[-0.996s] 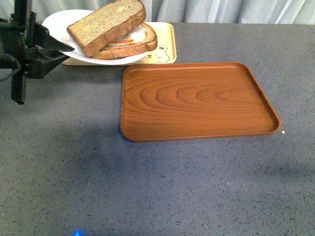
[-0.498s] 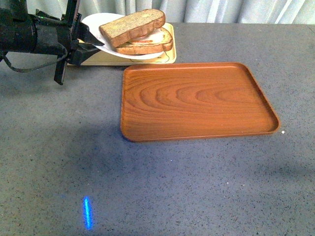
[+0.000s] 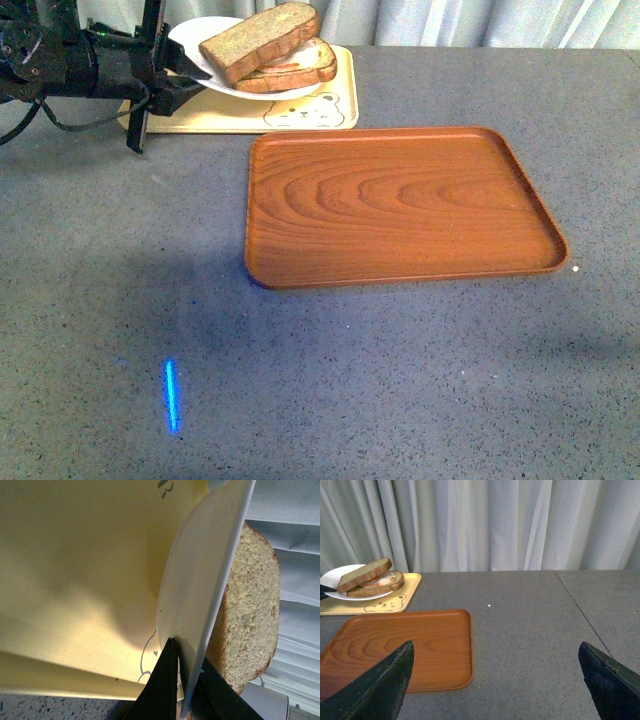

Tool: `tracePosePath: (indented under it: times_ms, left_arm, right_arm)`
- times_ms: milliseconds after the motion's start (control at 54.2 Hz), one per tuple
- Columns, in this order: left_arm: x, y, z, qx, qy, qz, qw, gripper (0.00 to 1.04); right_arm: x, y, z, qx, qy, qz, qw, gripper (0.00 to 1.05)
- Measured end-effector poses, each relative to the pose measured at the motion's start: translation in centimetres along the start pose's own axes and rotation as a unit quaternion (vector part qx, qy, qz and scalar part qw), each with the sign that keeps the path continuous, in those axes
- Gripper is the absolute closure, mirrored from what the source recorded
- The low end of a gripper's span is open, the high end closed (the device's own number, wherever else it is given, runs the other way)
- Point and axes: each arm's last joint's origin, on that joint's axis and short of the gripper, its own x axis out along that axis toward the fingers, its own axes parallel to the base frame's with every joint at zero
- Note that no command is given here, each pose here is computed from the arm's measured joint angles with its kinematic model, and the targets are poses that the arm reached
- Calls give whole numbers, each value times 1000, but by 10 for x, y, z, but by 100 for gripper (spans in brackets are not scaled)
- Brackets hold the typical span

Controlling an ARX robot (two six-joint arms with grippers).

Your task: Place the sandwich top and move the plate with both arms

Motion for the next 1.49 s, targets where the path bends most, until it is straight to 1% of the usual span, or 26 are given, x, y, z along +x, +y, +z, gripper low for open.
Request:
tracePosePath:
  times_ms: [148,184,332,387,553,664,701,811,885,977,1051,1069,1088,1106,1143,1180,1198,1235,1254,1272,1309,1383,1401,1493]
  left_arm:
    - [4,10,2,-6,8,2,1000,102]
    - [5,13,3,-9,10,4,1000,100]
    - [1,17,9,-13,6,3,1000,79]
    - [-2,19,14,-13,2,0,1000,68]
    - [-17,28,26,-16,-13,3,1000,45]
    - [-36,30,31,-15,-29,3,999,29]
    - [-47,30,34,-9,-37,3,999,22]
    - [-77,28,38,5,-57,-8,998,8]
    - [-100,23,38,13,-67,-22,997,10]
    - [-134,12,36,33,-92,-45,994,9]
    - [-177,-4,25,72,-129,-75,986,9]
    - [-185,-7,20,98,-159,-76,979,12]
    - [-193,-11,15,137,-196,-75,968,16]
    - [-202,-14,9,175,-244,-64,952,19]
    - [-215,-18,-1,245,-293,-45,923,25]
    - [-235,-22,-18,312,-340,-19,887,32]
    - [-239,-22,-23,339,-347,-8,874,34]
    - [-258,-22,-42,407,-359,21,840,41]
    - [-267,-20,-52,427,-361,33,828,44]
    - [-277,-17,-67,463,-359,54,809,50]
    - [-289,-11,-87,507,-352,81,782,59]
    - [-297,-2,-108,540,-336,103,765,73]
    - [-298,-2,-110,542,-335,105,763,75]
    - [-304,1,-124,557,-328,114,754,91]
  right_arm:
    - [0,0,0,0,0,0,1000,9]
    - [0,0,0,0,0,0,1000,9]
    - [0,0,0,0,0,0,1000,9]
    - [0,0,0,0,0,0,1000,9]
    - [0,0,0,0,0,0,1000,9]
    - [0,0,0,0,0,0,1000,9]
    - [0,0,0,0,0,0,1000,9]
    - [0,0,0,0,0,0,1000,9]
    - [0,0,0,0,0,0,1000,9]
    - [0,0,0,0,0,0,1000,9]
    - [0,0,0,0,0,0,1000,9]
    - [0,0,0,0,0,0,1000,9]
    - [0,0,0,0,0,0,1000,9]
    - [0,0,0,0,0,0,1000,9]
    - [0,0,0,0,0,0,1000,9]
    - [0,0,0,0,0,0,1000,9]
    - [0,0,0,0,0,0,1000,9]
    - [0,0,0,0,0,0,1000,9]
    - [0,0,0,0,0,0,1000,9]
    - [0,0,0,0,0,0,1000,9]
    - [0,0,0,0,0,0,1000,9]
    - [0,0,0,0,0,0,1000,9]
    - [0,0,0,0,0,0,1000,9]
    - [0,0,0,0,0,0,1000,9]
